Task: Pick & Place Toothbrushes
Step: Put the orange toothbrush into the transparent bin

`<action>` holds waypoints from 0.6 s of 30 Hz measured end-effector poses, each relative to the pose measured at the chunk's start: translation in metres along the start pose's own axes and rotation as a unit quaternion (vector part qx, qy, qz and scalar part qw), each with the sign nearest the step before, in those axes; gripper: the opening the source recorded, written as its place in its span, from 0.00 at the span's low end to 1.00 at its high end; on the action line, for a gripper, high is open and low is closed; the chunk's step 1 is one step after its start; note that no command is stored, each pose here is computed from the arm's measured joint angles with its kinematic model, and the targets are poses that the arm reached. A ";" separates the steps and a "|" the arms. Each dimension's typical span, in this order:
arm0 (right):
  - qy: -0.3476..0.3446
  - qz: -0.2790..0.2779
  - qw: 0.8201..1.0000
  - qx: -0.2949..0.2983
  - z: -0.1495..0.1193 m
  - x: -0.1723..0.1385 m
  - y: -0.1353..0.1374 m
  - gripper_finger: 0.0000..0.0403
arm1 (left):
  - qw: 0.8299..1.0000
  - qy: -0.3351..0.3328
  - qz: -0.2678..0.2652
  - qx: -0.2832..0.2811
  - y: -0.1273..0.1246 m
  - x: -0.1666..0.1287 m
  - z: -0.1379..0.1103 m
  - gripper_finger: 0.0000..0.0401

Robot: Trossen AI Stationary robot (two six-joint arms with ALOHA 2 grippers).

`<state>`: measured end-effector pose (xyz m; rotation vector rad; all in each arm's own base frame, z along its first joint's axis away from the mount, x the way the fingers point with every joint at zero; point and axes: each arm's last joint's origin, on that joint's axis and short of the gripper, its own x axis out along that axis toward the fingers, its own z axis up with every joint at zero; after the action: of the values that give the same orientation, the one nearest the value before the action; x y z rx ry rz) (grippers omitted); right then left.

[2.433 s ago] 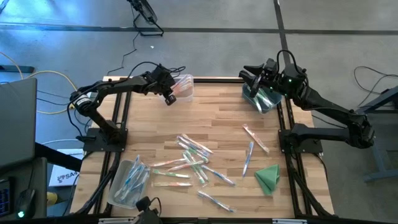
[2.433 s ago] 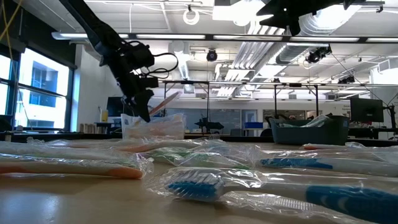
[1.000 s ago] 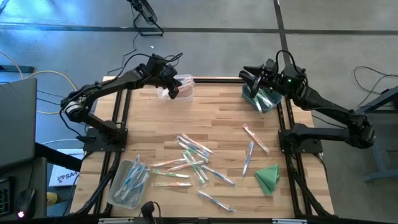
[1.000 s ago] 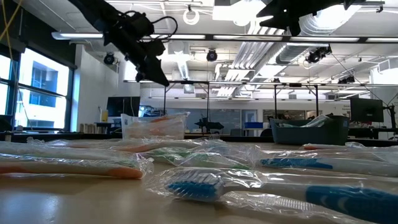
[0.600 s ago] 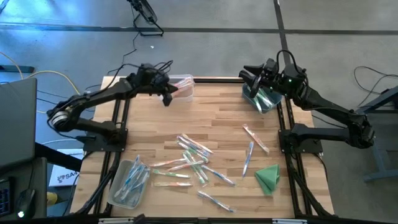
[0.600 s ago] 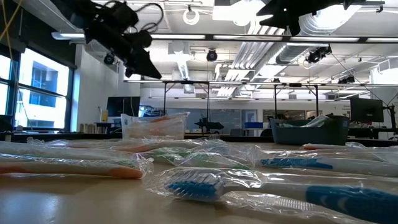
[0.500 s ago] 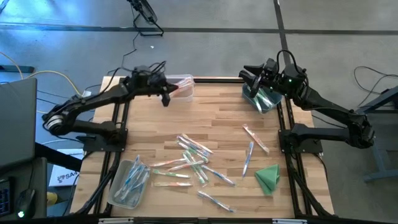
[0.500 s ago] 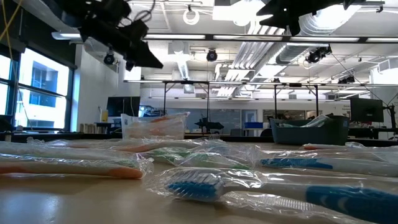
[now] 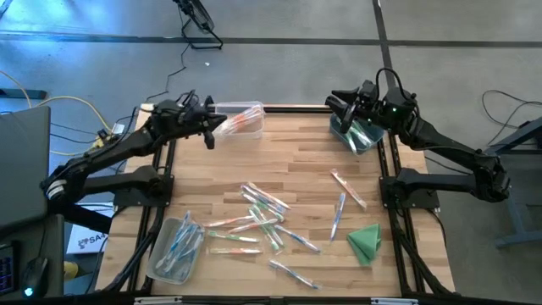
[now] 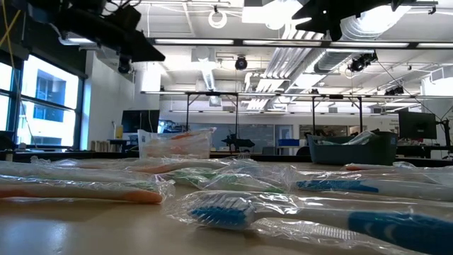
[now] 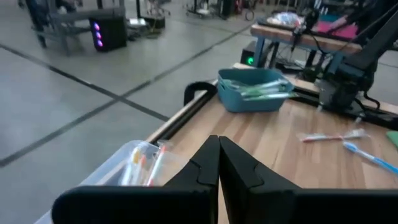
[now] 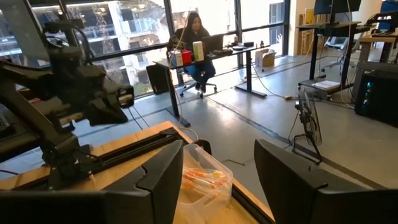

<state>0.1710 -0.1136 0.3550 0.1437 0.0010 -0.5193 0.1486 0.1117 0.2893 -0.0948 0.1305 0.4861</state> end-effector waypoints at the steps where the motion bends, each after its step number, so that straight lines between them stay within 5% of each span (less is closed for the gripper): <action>1: 0.002 0.000 1.000 0.000 0.000 0.000 0.000 0.47 | 1.000 -0.008 0.001 0.001 -0.001 -0.004 0.000 0.00; 8: 0.019 -0.002 1.000 -0.001 -0.004 0.000 0.000 0.47 | 0.997 -0.065 -0.050 -0.002 -0.009 -0.032 0.011 0.00; 18: 0.023 0.031 0.999 0.004 -0.004 0.000 0.001 0.47 | 0.990 -0.092 -0.063 -0.089 -0.013 -0.049 0.018 0.00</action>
<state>0.1718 -0.1118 0.3513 0.1640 0.0399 -0.4549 0.1136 0.0802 0.3148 -0.2311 -0.1003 0.3782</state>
